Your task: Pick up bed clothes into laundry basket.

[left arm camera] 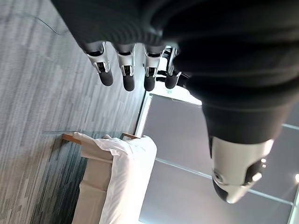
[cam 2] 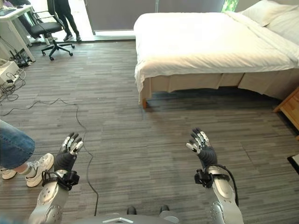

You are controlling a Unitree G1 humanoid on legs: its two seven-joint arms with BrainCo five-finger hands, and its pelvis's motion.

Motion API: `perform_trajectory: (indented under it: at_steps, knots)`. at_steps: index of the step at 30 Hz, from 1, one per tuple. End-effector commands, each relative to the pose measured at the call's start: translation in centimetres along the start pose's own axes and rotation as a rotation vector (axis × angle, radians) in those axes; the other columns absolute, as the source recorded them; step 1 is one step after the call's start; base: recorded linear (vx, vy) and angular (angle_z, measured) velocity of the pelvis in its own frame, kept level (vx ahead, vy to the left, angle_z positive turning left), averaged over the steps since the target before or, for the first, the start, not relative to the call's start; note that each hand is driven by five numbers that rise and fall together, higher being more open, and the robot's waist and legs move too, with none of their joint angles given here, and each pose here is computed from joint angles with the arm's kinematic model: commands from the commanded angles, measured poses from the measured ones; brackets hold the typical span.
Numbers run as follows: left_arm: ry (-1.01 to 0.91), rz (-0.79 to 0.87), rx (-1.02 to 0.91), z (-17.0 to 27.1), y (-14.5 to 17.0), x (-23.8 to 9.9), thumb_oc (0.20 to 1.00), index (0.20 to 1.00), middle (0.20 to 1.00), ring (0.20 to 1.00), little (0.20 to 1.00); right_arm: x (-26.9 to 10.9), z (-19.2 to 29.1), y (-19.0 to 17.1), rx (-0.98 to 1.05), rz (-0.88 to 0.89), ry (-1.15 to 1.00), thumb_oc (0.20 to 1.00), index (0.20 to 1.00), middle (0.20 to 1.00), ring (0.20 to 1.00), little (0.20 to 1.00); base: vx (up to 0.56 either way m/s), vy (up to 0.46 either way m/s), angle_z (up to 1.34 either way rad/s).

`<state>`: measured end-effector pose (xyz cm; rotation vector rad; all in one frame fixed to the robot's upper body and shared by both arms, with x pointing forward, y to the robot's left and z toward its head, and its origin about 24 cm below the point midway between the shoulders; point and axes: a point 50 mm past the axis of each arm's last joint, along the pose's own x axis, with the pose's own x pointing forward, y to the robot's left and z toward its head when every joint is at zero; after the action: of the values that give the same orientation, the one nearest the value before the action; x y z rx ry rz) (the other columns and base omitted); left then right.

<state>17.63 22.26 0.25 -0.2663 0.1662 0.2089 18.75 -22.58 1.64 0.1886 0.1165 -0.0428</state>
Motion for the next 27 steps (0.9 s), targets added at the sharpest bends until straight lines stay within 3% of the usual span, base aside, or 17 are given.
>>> perform_trajectory:
  at_steps: [1,27]
  knots:
    - [-0.152,-0.042,0.051,3.27,-0.19,1.18,1.0,1.0,1.0,1.0,1.0,1.14,2.83,1.11,-0.041,0.051,-0.141,1.0,1.0,1.0,1.0,1.0,-0.01,-0.006,0.07]
    - [-0.138,-0.027,0.014,2.74,-0.22,1.08,1.0,1.0,1.0,1.0,1.0,1.01,2.65,1.4,-0.021,0.054,-0.145,1.0,1.0,1.0,1.0,1.0,0.0,0.001,0.0]
